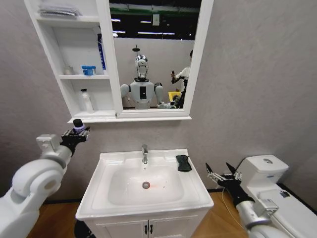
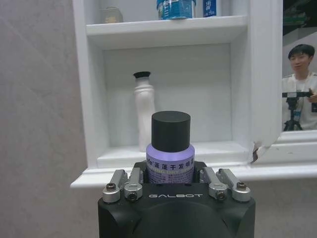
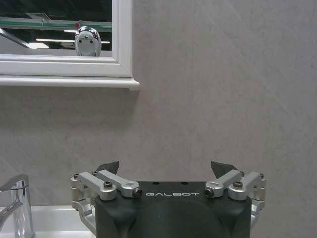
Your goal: Move facial cleanser and shampoo from washbasin to cabinet, then wipe washbasin with towel.
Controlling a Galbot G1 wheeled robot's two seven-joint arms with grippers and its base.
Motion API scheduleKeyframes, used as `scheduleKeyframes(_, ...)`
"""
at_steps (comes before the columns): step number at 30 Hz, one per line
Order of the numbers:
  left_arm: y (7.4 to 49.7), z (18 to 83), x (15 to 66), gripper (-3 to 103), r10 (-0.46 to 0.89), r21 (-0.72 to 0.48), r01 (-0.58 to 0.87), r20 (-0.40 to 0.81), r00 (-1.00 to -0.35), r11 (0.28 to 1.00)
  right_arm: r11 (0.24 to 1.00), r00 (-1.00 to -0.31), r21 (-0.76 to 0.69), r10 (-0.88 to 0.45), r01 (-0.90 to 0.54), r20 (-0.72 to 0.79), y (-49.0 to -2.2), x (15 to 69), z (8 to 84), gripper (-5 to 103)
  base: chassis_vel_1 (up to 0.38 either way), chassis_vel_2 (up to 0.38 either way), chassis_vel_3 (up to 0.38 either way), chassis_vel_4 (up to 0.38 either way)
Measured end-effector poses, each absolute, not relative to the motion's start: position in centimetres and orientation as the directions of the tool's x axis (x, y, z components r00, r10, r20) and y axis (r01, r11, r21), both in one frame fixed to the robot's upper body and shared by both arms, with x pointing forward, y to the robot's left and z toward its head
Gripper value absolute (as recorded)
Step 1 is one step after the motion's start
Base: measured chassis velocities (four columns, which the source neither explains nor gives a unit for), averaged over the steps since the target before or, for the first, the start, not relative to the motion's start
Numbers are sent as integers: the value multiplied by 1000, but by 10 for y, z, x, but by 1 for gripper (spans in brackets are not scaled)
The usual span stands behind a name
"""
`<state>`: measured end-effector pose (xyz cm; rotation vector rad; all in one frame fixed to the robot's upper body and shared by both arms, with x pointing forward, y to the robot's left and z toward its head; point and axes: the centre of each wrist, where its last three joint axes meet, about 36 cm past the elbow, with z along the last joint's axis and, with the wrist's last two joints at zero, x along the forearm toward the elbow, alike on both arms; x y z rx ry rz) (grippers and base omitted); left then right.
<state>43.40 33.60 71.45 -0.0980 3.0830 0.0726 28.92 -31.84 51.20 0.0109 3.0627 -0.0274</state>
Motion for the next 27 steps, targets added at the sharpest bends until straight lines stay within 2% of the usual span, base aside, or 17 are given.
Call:
scheduleKeyframes(8,332,773,503,43,-32,23,-34,-72,-997,999,1000,-997,-24,17,19,-81,-323,292,512,100,0,0,0,0)
scheduleKeyframes(16,314,784,572,43,-16,25,-16,-19,-1000,1000,999,-996,-23,33,35,-86,-329,292,512,100,0,0,0,0)
scheduleKeyframes(22,302,786,591,43,-22,28,-23,-32,-999,999,999,-995,-22,46,48,-84,-333,289,507,100,0,0,0,0)
scheduleKeyframes(27,312,789,599,43,-39,45,-41,-39,-998,998,999,-995,-18,49,51,-88,-333,291,506,100,0,0,0,0)
